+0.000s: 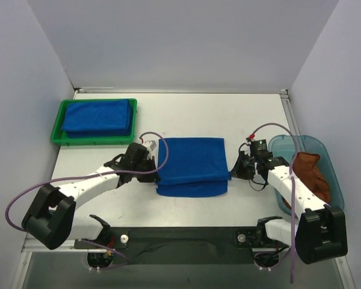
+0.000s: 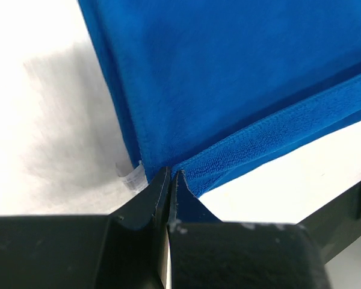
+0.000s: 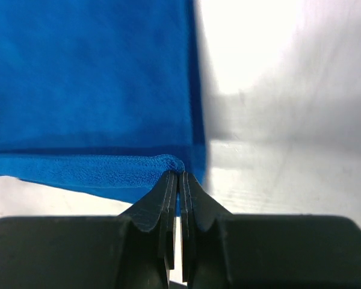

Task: Fold and stack the towels
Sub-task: Fold the towel

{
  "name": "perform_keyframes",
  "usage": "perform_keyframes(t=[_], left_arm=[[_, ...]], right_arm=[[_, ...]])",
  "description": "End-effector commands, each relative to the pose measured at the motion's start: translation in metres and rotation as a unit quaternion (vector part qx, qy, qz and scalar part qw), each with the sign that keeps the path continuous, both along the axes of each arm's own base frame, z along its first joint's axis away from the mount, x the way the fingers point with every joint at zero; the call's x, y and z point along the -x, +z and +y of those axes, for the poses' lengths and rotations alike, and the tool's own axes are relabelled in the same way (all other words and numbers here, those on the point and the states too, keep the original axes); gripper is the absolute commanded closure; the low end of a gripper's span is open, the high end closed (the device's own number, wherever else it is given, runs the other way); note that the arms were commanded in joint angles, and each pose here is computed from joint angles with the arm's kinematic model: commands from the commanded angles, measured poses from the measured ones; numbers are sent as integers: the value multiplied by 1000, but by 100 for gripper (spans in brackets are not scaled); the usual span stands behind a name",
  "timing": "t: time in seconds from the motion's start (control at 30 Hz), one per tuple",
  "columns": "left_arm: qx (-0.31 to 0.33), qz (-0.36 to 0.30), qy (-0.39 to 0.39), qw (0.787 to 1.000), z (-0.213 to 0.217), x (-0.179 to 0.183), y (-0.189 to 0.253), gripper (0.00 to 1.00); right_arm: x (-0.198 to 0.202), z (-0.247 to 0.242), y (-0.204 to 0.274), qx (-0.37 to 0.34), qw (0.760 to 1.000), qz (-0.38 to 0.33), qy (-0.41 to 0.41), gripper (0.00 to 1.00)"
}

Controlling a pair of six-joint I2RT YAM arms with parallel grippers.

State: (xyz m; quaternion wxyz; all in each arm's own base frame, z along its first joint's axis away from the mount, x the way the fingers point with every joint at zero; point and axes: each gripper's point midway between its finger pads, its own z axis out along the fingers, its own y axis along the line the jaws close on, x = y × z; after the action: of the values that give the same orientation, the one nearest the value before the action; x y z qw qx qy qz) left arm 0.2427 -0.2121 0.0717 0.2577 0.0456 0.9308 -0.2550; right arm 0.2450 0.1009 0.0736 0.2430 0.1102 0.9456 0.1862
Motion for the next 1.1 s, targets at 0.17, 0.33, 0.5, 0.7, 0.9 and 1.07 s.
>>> perform_keyframes(t=[0.17, 0.33, 0.5, 0.7, 0.9, 1.07], left_arm=[[-23, 41, 6, 999, 5, 21, -46, 100], [-26, 39, 7, 999, 7, 23, -46, 99], [-31, 35, 11, 999, 10, 23, -44, 99], [-44, 30, 16, 998, 14, 20, -41, 99], [-36, -3, 24, 999, 12, 9, -11, 99], [-31, -19, 20, 999, 12, 7, 10, 99]], right_arm=[[40, -9, -64, 26, 992, 120, -4, 100], [43, -10, -72, 29, 991, 133, -5, 100], [42, -10, -68, 28, 992, 122, -3, 100], [35, -7, -53, 18, 995, 98, -4, 100], [26, -3, -23, 2, 998, 62, -3, 100], [33, 4, -10, -17, 998, 52, 2, 100]])
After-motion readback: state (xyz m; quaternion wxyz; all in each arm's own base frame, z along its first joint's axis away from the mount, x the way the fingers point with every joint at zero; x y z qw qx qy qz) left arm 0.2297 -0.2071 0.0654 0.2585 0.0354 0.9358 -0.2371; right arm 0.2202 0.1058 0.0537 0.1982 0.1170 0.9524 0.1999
